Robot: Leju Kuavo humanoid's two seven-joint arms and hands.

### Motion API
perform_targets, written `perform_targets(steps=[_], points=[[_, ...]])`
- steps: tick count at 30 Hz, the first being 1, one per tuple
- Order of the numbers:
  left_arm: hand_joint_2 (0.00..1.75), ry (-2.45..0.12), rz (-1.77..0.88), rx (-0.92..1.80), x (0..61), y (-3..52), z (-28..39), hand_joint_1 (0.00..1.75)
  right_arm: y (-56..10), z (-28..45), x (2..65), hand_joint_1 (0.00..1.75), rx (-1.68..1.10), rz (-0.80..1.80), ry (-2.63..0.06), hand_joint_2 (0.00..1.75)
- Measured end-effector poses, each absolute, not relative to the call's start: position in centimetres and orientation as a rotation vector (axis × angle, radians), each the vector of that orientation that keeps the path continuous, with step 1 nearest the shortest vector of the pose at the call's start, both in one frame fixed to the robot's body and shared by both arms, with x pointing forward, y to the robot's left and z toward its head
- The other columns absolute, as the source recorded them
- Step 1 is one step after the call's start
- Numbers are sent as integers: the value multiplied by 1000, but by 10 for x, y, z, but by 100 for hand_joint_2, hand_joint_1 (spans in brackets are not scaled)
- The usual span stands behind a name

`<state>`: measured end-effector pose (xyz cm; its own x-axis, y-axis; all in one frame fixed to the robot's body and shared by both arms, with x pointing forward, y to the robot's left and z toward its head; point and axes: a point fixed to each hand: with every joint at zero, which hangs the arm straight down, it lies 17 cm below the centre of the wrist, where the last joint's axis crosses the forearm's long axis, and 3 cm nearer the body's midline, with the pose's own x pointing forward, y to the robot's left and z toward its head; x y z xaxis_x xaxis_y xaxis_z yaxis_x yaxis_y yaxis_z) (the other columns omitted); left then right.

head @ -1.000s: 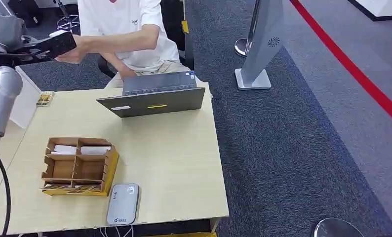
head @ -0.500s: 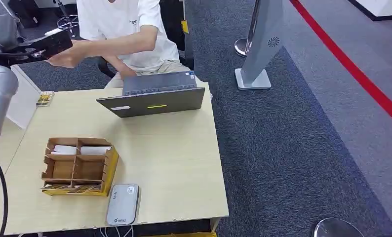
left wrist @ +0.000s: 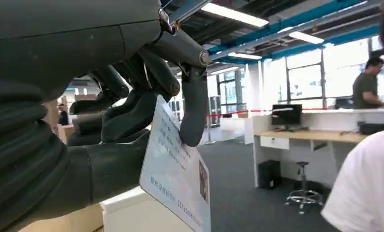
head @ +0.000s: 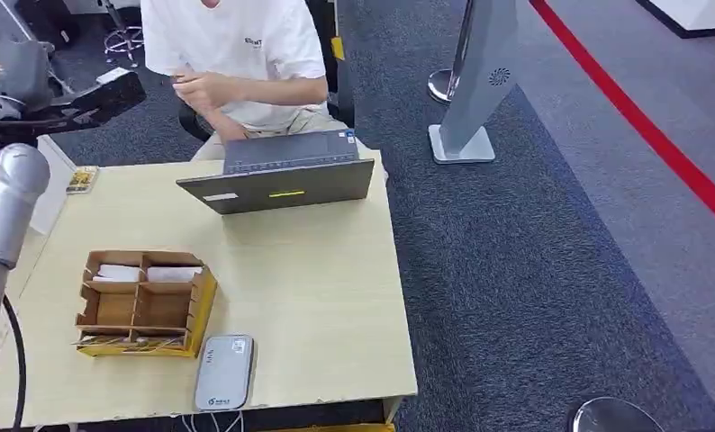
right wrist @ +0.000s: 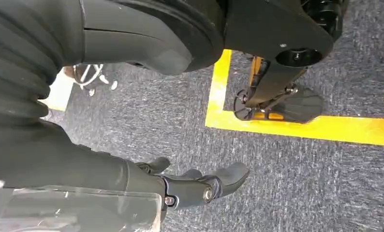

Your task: Pass the card to the sensor for recognition and then transmit it.

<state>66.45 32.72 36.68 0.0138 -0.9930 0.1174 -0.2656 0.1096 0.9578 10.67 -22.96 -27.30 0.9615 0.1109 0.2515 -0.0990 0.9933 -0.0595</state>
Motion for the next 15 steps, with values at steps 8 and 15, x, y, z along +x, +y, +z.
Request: perform_targets(steps=[8, 15], points=[[175, -1708, -931, 1253, 581, 268, 303, 175, -231, -275, 96, 0, -57, 48, -247, 175], [175, -1786, -969, 1190, 526, 243, 270, 175, -231, -275, 92, 0, -57, 29, -241, 175]])
